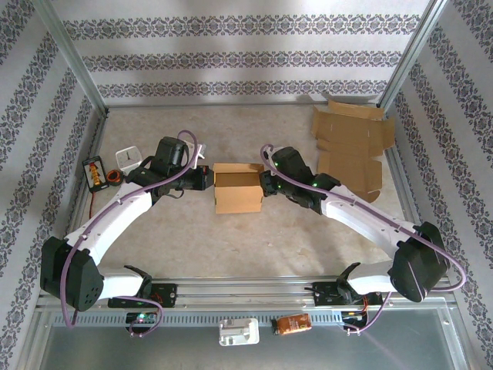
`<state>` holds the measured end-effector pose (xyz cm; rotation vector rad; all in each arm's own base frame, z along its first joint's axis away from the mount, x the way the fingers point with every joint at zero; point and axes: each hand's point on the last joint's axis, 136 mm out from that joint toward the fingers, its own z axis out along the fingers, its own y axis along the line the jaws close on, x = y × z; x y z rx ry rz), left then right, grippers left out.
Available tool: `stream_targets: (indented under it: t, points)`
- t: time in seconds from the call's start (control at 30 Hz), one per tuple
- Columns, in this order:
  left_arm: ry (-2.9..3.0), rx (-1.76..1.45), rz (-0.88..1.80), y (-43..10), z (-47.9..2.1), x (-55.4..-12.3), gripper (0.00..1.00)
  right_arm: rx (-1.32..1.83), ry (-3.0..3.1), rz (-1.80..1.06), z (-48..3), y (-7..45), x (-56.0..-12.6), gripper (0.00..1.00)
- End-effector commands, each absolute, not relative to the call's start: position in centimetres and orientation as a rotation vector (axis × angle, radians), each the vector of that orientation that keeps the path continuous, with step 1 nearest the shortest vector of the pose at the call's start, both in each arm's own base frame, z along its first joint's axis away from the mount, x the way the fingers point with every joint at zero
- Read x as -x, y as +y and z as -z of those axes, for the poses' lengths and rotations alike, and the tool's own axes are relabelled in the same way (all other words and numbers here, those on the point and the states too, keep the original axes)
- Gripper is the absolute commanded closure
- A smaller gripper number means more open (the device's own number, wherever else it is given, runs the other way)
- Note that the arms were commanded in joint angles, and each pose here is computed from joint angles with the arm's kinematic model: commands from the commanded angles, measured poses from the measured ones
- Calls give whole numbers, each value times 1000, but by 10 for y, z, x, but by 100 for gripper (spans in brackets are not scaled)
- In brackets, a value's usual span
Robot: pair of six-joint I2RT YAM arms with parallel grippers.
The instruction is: Fold the paper box
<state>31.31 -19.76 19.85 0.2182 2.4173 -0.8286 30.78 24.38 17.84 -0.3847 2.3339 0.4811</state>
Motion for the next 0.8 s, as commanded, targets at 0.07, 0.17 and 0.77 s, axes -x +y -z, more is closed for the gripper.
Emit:
stream_targets:
  t: [0.07, 0.17, 0.77]
  points:
    - [2331, -274, 973, -221, -222, -310, 100, 449, 2495, -454, -130, 243, -280, 90]
    - [2361, -275, 926, -216, -214, -308, 100, 449, 2493, -452, -131, 243, -280, 90]
    - [2629, -264, 682, -185, -149, -282, 100, 469, 2474, -418, -133, 249, -273, 88]
